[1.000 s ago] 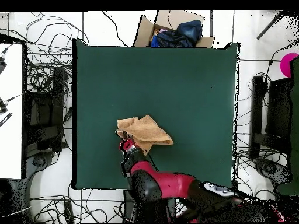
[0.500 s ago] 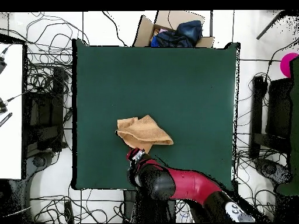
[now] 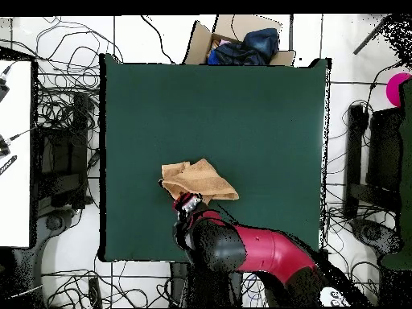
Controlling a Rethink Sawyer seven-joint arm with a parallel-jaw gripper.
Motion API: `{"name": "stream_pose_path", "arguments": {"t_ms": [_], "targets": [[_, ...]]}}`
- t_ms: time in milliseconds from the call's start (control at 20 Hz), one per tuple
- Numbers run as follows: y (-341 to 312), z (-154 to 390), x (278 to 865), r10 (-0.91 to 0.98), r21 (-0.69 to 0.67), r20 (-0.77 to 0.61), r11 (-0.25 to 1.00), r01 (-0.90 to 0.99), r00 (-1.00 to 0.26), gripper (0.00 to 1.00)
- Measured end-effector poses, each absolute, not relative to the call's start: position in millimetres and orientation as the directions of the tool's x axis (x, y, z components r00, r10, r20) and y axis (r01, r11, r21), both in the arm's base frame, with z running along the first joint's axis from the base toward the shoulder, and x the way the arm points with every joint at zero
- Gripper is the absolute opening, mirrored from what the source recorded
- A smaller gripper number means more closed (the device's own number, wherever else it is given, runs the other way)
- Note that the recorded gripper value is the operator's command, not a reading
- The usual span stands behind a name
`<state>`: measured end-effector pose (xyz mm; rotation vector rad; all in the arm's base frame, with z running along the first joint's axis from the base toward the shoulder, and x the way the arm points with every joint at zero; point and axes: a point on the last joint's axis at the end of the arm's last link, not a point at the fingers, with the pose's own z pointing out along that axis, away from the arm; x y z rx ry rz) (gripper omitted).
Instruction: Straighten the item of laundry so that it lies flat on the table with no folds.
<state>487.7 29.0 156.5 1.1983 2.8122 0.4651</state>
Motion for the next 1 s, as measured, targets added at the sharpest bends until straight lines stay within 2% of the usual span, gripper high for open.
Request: {"name": "stream_pose_path", "arguments": {"t_ms": [600,1000], "targets": [[108.4,161.9,509.5,0.762,0.318,0.067,0.595,0.738,-0.644,1.00],[111.7,148.6,516.3,0.800,0.305,0.148,0.522,0.796,-0.581,1.00]]}}
